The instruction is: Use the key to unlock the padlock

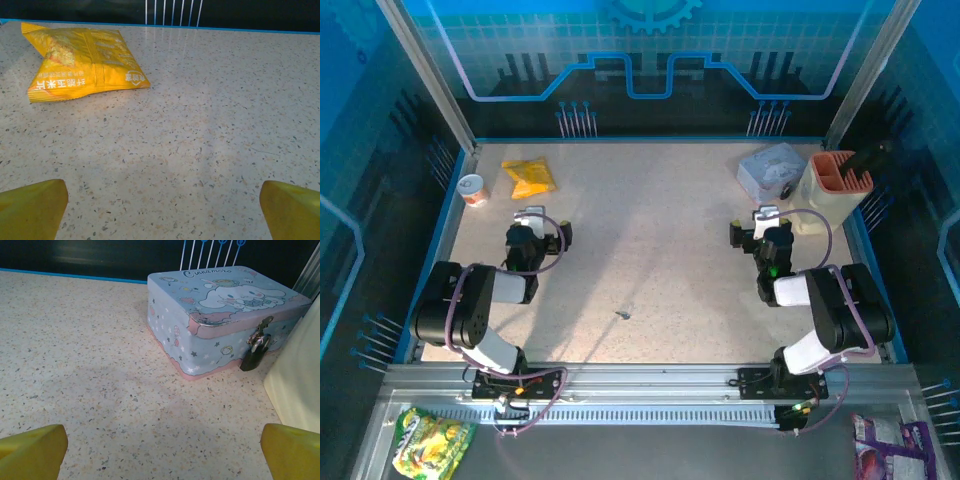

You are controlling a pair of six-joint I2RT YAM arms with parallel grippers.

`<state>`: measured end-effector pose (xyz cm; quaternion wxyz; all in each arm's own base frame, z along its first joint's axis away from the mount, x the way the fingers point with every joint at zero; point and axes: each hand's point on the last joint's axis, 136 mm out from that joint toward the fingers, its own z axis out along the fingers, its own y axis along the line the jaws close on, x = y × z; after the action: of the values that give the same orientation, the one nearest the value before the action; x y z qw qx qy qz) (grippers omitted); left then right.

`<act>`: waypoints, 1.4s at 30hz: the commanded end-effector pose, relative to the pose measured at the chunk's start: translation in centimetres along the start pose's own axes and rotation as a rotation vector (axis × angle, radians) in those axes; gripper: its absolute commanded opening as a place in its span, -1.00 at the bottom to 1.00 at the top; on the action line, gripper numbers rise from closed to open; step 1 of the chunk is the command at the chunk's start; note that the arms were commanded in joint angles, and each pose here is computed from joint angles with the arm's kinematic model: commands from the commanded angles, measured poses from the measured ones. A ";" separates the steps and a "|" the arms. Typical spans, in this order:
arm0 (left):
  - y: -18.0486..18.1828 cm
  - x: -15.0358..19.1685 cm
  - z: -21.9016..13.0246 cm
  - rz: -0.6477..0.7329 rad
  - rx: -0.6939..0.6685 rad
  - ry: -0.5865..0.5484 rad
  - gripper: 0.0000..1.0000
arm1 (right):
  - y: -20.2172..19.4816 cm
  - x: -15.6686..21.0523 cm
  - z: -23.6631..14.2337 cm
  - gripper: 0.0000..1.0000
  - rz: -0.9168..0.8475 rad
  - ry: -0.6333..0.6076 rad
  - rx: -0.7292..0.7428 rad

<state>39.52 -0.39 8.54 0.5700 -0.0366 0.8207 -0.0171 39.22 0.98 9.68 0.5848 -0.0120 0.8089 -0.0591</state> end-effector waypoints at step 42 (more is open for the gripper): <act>-1.3 -4.6 -4.9 0.089 -0.040 -0.205 0.98 | 2.3 -2.1 -3.2 0.99 -0.092 -0.190 -0.054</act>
<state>37.10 -1.23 12.05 0.6189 -0.0265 0.7850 0.0037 37.33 3.20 9.53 0.6065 -0.0600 0.7909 -0.0553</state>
